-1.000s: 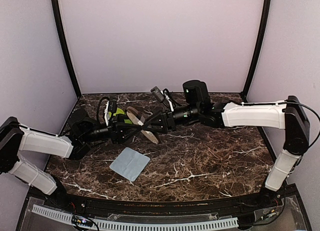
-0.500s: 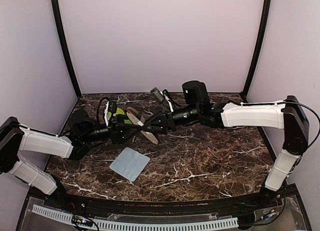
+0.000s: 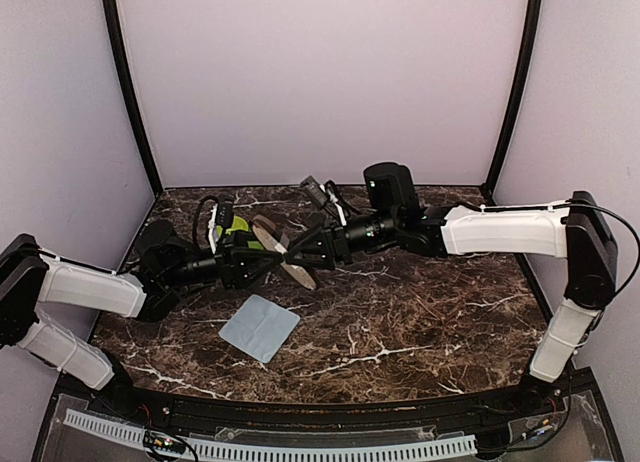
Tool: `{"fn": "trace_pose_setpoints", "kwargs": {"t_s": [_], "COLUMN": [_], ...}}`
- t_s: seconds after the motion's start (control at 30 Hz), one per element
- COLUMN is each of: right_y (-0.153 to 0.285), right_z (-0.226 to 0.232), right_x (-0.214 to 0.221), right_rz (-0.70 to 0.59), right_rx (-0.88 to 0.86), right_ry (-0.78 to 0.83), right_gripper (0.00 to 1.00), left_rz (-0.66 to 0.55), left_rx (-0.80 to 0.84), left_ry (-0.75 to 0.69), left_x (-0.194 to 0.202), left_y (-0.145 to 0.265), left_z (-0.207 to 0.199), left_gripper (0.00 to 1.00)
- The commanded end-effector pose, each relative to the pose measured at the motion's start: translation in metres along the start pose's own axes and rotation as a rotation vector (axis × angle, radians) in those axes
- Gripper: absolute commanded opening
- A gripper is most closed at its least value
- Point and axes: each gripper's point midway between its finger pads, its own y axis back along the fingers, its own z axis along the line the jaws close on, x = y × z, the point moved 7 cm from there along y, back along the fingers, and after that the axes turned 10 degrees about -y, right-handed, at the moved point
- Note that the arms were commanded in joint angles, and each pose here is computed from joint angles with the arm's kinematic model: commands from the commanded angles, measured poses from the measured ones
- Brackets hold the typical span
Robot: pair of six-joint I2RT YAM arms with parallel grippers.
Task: Organize the sunglasses
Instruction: Open the sunglasses case.
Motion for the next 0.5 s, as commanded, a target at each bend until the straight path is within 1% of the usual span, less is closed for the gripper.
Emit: {"fn": "trace_pose_setpoints", "kwargs": {"t_s": [0.0,0.1,0.23,0.37,0.47], "right_y": [0.008,0.018,0.03,0.036,0.037], "right_z": [0.0,-0.004,-0.018,-0.034,-0.044], "right_x": [-0.008,-0.013,-0.018,-0.016,-0.015], "right_rz": [-0.026,-0.04,-0.053,-0.056,-0.057], "right_rx": [-0.042,-0.05,-0.036,-0.01,0.032], "right_ry": [0.005,-0.02,-0.082,-0.144,-0.176], "right_gripper": [0.47,0.47,0.47,0.51,0.57], "left_rz": [-0.049,-0.04,-0.048,-0.057,-0.058], "left_rx": [0.048,0.104,0.139,0.173,0.208], "left_ry": [-0.078,-0.105,-0.15,-0.155,-0.161], "left_x": [-0.011,-0.011,-0.015,-0.019,-0.023], "left_y": [0.005,0.005,0.006,0.007,0.006], "left_z": [-0.011,-0.02,-0.029,-0.035,-0.041], "left_gripper": [0.0,0.0,0.0,0.0,0.0]}}
